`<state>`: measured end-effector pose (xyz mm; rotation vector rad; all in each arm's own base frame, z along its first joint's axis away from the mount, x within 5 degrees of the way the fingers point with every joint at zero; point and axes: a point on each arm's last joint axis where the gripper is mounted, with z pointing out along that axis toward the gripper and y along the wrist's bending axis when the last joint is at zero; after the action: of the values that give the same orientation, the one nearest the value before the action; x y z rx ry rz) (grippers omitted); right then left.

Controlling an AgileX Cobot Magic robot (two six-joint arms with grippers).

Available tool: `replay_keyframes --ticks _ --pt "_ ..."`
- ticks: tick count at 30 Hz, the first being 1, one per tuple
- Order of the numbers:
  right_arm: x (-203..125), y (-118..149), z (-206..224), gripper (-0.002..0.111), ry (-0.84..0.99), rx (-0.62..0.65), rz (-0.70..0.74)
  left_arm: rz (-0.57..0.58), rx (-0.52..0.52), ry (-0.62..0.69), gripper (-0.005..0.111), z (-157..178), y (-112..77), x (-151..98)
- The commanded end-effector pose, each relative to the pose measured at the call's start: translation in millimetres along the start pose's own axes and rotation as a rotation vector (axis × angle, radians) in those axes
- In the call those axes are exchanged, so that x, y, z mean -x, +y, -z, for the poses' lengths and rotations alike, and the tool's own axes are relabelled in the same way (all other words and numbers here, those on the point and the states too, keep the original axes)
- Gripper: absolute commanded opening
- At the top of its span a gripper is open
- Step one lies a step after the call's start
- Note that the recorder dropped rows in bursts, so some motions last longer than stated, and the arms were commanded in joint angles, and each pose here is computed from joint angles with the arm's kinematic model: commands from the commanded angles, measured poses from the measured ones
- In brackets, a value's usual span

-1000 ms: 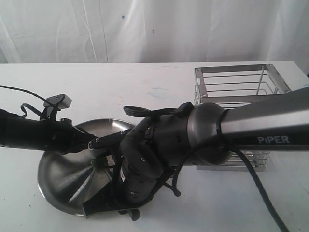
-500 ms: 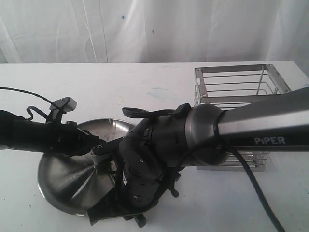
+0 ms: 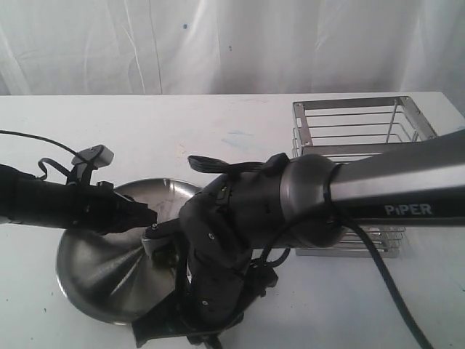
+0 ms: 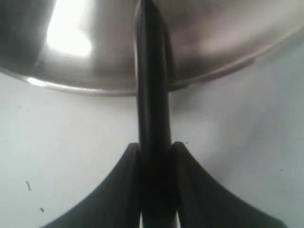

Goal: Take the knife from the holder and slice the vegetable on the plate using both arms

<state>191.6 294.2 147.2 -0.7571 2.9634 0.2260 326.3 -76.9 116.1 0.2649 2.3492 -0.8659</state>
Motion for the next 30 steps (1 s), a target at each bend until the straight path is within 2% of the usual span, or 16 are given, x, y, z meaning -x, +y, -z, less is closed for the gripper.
replay_keyframes --ticks 1,6,15,17,20,23,25,30 --pt "-6 -4 -2 0.0 0.059 -0.027 -0.021 -0.025 -0.011 -0.081 0.0 15 -11.7 19" --pt "-5 -3 -2 0.0 0.044 -0.02 -0.021 -0.041 -0.128 -0.081 0.0 18 -27.6 20" --pt "-5 -2 -2 0.0 0.042 -0.013 -0.02 -0.058 -0.171 -0.059 0.0 14 -36.7 17" --pt "-5 -2 -2 0.0 0.043 -0.011 -0.022 -0.072 -0.168 -0.046 0.0 14 -36.7 16" --pt "-6 -3 -2 0.0 0.055 -0.017 -0.017 -0.061 -0.111 -0.012 0.0 10 -34.5 6" --pt "-6 -3 -2 0.0 0.056 -0.015 -0.019 -0.054 -0.121 0.034 0.0 -3 -36.7 -5" --pt "-6 -2 -2 0.0 0.058 -0.01 -0.024 -0.084 -0.117 0.028 0.0 -5 -36.9 -5" --pt "-6 -1 -2 0.0 0.062 0.0 -0.036 -0.08 -0.033 0.044 0.0 -7 -28.1 -8"
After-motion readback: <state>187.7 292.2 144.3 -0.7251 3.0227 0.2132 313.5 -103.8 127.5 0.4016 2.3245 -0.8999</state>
